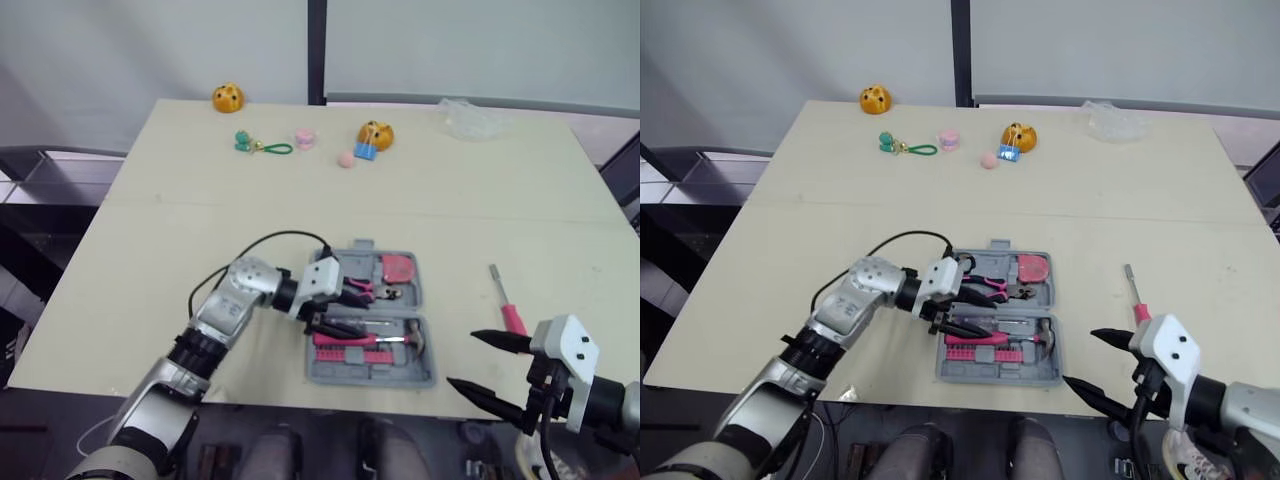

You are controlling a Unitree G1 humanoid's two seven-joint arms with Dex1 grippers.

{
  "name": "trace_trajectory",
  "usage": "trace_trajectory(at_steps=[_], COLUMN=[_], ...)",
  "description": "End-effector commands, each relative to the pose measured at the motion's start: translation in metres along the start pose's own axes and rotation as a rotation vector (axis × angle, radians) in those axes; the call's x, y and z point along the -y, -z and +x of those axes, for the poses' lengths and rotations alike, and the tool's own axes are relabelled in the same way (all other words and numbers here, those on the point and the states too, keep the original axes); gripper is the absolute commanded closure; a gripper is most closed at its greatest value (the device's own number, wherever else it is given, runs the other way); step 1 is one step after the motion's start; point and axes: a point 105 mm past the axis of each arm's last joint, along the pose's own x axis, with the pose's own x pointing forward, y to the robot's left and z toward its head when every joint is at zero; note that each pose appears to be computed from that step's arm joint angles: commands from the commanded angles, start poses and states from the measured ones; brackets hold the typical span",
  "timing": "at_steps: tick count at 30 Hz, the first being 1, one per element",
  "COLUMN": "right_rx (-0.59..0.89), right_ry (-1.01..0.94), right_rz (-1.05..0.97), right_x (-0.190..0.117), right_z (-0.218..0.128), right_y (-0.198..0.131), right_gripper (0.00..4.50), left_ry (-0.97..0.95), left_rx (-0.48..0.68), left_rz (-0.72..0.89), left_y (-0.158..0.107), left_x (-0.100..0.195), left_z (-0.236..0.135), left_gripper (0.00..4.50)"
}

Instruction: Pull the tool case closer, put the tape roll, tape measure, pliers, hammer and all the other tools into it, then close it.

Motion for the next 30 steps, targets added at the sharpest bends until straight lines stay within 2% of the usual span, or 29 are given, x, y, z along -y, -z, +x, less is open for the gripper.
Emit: trace_trajectory(at_steps=[1, 2, 3, 11, 20, 27, 30], right_rx=[-0.004, -0.007, -0.009, -0.019, -0.02, -0.023, -0.024], right_ry=[-0.014, -0.014, -0.014, -0.01, -0.02, -0.022, -0.023], right_rz=[-0.013, -0.012, -0.012, -0.006, -0.004, -0.002, -0.001], right_x=[0.0, 0.001, 0.002, 0.006, 0.005, 0.006, 0.005], right_z=[-0.003, -0.003, -0.004, -0.004, -0.003, -0.003, -0.003], right_y=[-0.003, -0.003, -0.003, 0.001, 0.002, 0.003, 0.004], right_gripper=[0.0, 0.0, 0.0, 0.0, 0.0, 0.0, 0.0], left_ry=[-0.023, -0.03, -0.04, 0.014, -0.024, -0.037, -0.052], left_rx=[0.027, 0.025, 0.016, -0.048, -0.144, -0.078, -0.094], left_rz=[0.039, 0.017, 0.005, -0.074, -0.051, -0.067, -0.099], left_y=[-0.001, 0.003, 0.007, 0.03, 0.054, 0.04, 0.042], left_x=[-0.005, -0.006, -0.007, 0.004, 0.009, 0.006, 0.005], left_z=[0.009, 0.011, 0.014, 0.022, 0.023, 0.025, 0.026], left_gripper=[3.88, 4.33, 4.43, 4.43, 4.43, 4.43, 4.43])
